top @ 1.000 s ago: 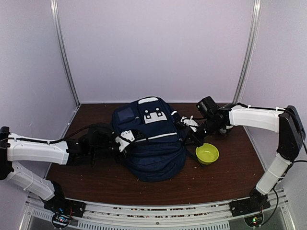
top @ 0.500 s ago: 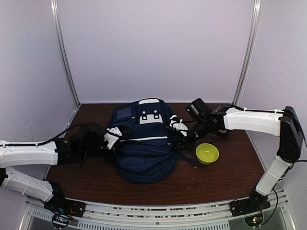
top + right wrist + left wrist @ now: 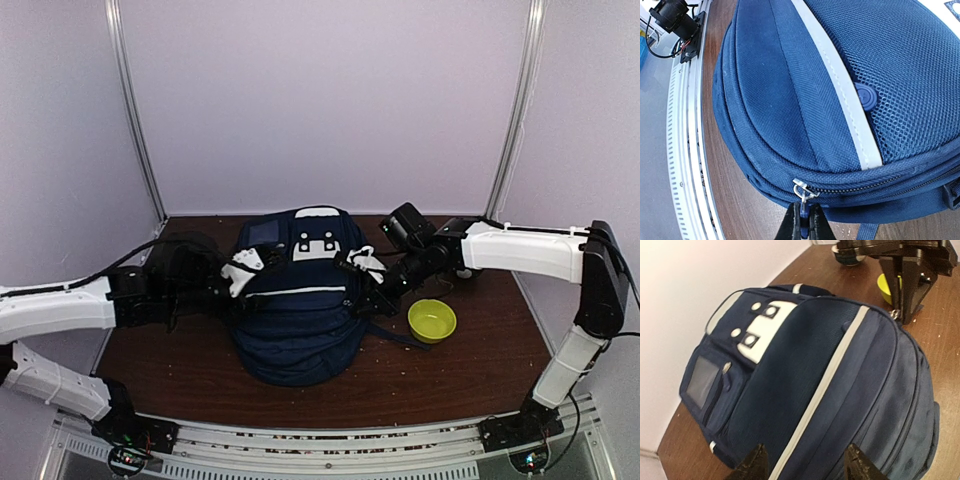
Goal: Pack the student bag
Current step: Zip the upper front pocket of the student bag, then hold the upper front pocket of the student bag, then zip the upper front pocket of the student bag.
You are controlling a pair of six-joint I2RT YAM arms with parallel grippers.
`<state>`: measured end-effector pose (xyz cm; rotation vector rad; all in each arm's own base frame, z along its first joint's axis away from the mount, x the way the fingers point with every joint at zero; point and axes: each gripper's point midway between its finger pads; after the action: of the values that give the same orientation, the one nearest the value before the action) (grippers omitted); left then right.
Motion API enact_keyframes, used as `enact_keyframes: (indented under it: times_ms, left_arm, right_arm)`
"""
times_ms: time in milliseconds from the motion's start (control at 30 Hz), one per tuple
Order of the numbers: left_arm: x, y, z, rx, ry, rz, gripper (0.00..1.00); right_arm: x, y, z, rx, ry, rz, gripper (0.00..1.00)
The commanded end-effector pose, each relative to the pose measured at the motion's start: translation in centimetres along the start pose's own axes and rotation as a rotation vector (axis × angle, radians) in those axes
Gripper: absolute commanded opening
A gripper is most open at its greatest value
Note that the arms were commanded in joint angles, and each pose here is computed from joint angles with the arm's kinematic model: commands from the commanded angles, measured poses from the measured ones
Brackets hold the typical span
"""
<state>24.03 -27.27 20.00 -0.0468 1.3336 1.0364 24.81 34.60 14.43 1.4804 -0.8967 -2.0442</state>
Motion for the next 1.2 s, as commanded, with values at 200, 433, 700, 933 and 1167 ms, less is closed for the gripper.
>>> enact_keyframes:
  times_ms: [200, 433, 700, 933, 1167]
  left_arm:
    - [-5.3, -7.3, -5.6, 0.181, -0.147, -0.098, 0.52]
    - [-5.6, -8.2, -6.6, 0.207, -0.144, -0.104, 0.4]
    - [-4.5, -8.3, -6.0, 0.168, -0.153, -0.07, 0.06]
    - [-4.1, -8.0, -6.2, 0.179, -0.122, -0.081, 0.04]
    - [-4.5, -7.4, -5.2, 0.13, -0.083, -0.097, 0.19]
  right_arm:
    - [-0.3, 0.1, 0.3, -0.041, -0.022, -0.012, 0.0]
    - [-0.7, 0.2, 0.0, -0.036, -0.026, -0.017, 0.0]
    - [0.7, 1.0, -3.6, 0.033, -0.124, -0.008, 0.0]
    - [0.9, 1.3, -8.1, 0.122, -0.207, -0.013, 0.0]
    - [0.2, 1.6, -8.8, 0.129, -0.214, -0.037, 0.03]
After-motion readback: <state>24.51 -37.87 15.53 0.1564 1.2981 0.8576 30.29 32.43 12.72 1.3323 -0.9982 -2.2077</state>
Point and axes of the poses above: each gripper's point midway between its finger pads, its own y axis back along the fingers, its own z axis along the line the jaws close on, x = y × z, and after that the axes turned 2 degrees about y, right-handed
